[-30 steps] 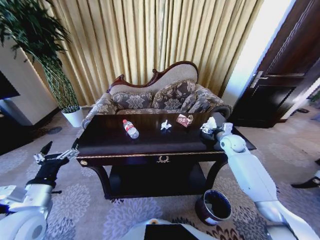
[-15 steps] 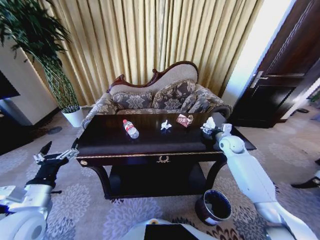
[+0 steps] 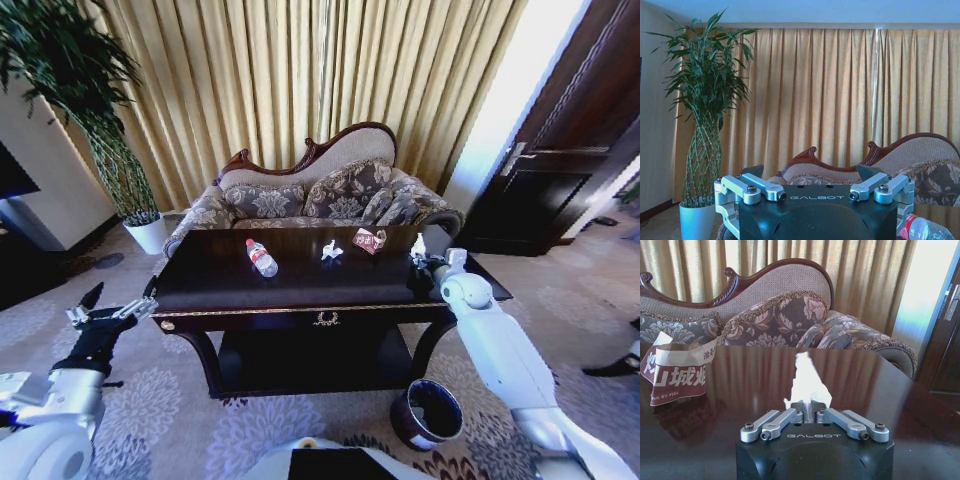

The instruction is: Move to the front of the table and place the trash on the table into the trash bin.

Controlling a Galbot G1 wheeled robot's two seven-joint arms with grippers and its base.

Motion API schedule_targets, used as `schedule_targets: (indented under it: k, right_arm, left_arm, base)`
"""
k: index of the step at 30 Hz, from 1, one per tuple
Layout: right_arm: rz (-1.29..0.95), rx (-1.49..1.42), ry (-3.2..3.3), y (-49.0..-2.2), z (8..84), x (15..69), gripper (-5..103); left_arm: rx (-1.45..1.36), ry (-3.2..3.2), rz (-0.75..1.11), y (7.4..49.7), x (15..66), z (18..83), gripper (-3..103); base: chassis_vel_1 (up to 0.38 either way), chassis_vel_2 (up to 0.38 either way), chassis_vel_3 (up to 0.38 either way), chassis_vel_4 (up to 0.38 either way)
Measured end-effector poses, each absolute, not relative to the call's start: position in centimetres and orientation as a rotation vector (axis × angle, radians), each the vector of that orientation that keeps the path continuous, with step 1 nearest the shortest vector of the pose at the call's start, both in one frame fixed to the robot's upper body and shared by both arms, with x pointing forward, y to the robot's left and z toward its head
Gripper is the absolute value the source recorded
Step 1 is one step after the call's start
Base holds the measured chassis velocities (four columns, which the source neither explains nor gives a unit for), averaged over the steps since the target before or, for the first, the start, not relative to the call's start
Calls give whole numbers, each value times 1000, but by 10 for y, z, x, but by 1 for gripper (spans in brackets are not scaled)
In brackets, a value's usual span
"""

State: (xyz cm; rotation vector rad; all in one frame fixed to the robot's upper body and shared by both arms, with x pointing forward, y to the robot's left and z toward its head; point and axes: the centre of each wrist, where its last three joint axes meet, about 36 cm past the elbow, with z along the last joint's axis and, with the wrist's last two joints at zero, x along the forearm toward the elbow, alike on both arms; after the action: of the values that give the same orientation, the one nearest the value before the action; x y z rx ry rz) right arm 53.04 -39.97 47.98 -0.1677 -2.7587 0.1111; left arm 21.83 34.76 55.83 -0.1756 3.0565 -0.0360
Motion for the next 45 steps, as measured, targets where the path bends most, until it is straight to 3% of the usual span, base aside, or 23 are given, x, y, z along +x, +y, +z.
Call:
schedule_targets:
  k: [2,11,18,25,35,45]
  right_arm:
    - [108,-168,-2762,-400,479,529,1]
    - [-5,-97,-2843,-395,503,512,0]
    - [-55,-55,-2979,-392,537,457,0]
    - [-13,-26,-3056,-367,555,361,0]
    - [10,-63,-3077,-351,561,305,0]
    - [4,-24,-3090,-337,570,289,0]
  left_arm:
    - [-174,3055,-36,347,218,559,100]
    - [-171,3052,-34,347,219,559,100]
    - [-177,3046,-37,347,220,561,100]
    - [-180,3038,-54,350,222,563,100]
    - [-181,3046,-57,351,224,561,100]
    - [-171,3041,-53,350,224,562,100]
  base:
    - [0,0,0,0]
    - [0,0,0,0]
    - [0,0,0,0]
    - [0,0,0,0]
    - [0,0,0,0]
    - [0,0,0,0]
